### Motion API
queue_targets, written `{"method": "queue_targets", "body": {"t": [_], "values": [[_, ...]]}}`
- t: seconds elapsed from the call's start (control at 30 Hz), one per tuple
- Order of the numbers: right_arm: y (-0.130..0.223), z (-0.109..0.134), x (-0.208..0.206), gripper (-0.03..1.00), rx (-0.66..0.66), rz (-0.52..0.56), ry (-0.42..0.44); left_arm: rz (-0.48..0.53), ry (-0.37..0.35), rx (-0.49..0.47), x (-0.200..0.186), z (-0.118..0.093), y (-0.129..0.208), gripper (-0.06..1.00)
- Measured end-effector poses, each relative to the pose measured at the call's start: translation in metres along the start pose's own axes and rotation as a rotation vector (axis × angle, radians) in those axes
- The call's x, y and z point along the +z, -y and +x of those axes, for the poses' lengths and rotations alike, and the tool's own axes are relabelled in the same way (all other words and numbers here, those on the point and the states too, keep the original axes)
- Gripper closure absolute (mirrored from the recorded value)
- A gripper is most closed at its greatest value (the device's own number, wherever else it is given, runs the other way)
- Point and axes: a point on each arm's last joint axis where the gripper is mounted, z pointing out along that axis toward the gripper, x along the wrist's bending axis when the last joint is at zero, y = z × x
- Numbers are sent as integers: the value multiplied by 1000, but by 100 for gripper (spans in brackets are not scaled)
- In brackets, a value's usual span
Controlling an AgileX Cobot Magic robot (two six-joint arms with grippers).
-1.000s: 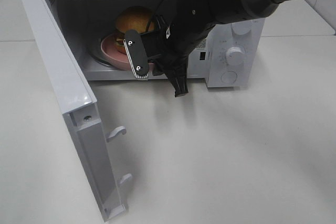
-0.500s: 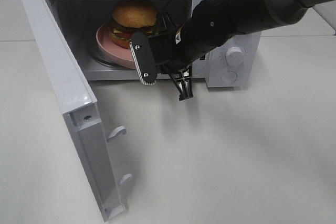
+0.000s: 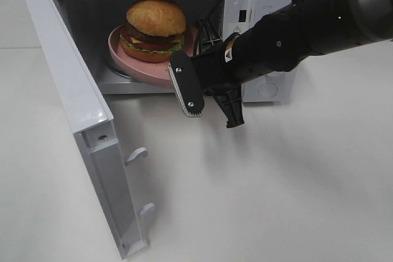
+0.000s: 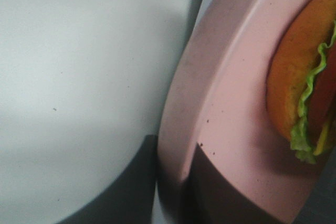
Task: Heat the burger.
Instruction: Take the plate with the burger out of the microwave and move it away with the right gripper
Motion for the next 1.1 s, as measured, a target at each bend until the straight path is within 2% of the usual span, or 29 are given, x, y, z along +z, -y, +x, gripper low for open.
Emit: {"method": "queue_targets", "body": {"t": [0.33, 0.67, 1.1], "values": [[3, 19, -15, 90, -107, 7, -11, 0, 0, 0, 0, 0, 0, -5], [0, 24, -32, 90, -191, 4, 6, 0, 0, 0, 0, 0, 0, -5], [-3, 47, -49, 90, -168, 4, -59, 0, 0, 0, 0, 0, 0, -5]]}}
